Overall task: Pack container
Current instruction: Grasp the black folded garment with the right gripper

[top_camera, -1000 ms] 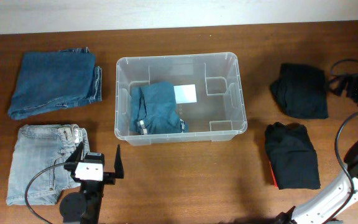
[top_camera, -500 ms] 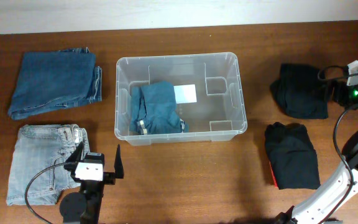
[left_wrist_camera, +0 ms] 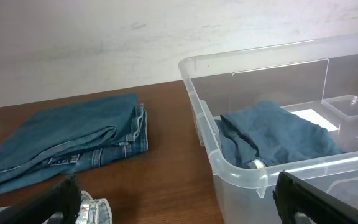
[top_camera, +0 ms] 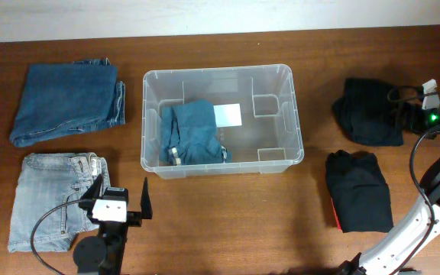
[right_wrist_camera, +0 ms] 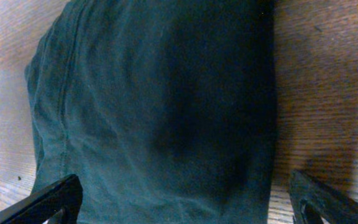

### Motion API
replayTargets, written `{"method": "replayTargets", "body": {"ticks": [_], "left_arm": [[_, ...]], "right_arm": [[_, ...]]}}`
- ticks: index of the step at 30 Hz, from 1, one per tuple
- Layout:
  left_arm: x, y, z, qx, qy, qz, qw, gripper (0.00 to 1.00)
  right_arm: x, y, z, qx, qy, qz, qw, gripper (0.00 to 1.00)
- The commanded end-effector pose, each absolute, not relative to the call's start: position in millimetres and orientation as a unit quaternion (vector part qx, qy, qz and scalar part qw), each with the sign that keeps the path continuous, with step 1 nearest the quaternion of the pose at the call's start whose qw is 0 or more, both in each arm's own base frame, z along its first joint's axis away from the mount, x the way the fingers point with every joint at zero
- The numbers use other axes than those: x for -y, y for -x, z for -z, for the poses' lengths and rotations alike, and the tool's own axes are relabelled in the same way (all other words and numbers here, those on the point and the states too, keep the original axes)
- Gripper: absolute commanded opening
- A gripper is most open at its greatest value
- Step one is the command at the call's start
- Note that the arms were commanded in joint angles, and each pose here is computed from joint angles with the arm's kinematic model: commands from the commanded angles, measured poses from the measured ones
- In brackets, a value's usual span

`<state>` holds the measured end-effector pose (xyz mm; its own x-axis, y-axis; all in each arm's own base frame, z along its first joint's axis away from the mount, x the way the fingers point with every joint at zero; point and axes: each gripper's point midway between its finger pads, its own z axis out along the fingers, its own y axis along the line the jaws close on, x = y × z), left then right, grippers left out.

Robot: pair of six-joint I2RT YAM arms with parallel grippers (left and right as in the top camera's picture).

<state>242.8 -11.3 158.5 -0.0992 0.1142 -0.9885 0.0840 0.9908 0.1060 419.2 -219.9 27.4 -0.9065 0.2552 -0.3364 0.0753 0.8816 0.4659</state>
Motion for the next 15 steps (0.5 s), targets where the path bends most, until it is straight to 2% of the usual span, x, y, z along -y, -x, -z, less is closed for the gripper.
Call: {"method": "replayTargets", "body": {"ticks": [1, 15], "left_arm": [[9, -243, -157, -0.741, -0.069, -0.021, 0.668, 0.99], [9, -243, -157, -0.741, -0.069, -0.021, 0.668, 0.99]], "right_arm": [[216, -417, -14, -0.951, -0.083, -0.234, 0.186, 0.99], [186, -425, -4, -0.959, -0.051, -0.229, 0.156, 0.99]]}}
